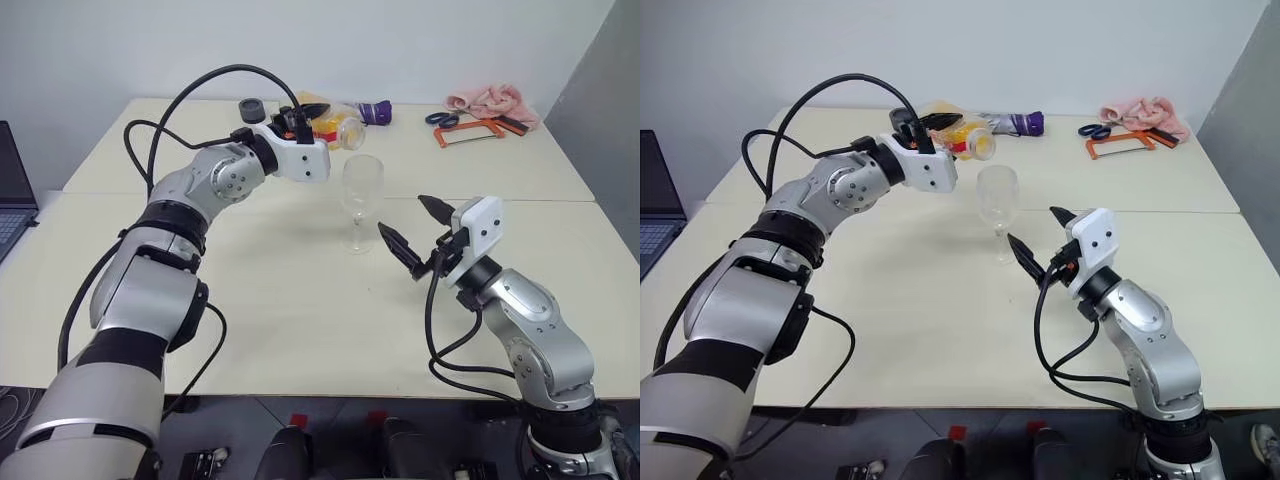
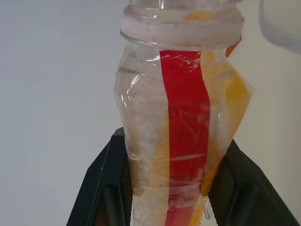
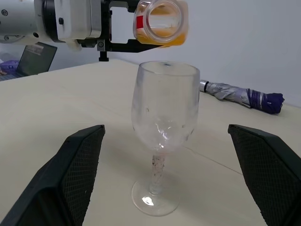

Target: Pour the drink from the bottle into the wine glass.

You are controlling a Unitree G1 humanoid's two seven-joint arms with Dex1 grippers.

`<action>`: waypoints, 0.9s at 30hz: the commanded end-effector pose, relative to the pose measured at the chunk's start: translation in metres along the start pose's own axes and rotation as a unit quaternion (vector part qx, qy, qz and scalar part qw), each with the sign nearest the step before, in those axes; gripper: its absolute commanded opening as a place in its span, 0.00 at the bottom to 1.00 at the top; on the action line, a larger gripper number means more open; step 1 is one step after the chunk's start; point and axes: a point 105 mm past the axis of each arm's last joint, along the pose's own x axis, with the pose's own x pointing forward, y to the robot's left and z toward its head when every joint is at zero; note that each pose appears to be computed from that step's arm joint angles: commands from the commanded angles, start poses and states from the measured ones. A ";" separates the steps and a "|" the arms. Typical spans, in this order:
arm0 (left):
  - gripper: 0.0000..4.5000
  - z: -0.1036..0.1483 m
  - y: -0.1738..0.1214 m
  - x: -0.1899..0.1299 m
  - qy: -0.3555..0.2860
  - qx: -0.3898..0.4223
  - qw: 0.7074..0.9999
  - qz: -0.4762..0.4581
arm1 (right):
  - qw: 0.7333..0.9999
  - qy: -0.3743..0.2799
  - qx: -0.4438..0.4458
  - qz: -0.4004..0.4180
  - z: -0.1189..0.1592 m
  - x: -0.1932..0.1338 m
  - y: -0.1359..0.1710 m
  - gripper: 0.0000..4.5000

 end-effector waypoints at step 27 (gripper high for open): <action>0.38 0.005 0.044 0.005 -0.005 0.071 0.995 0.066 | 1.000 -0.020 0.007 0.016 0.008 -0.004 0.009 1.00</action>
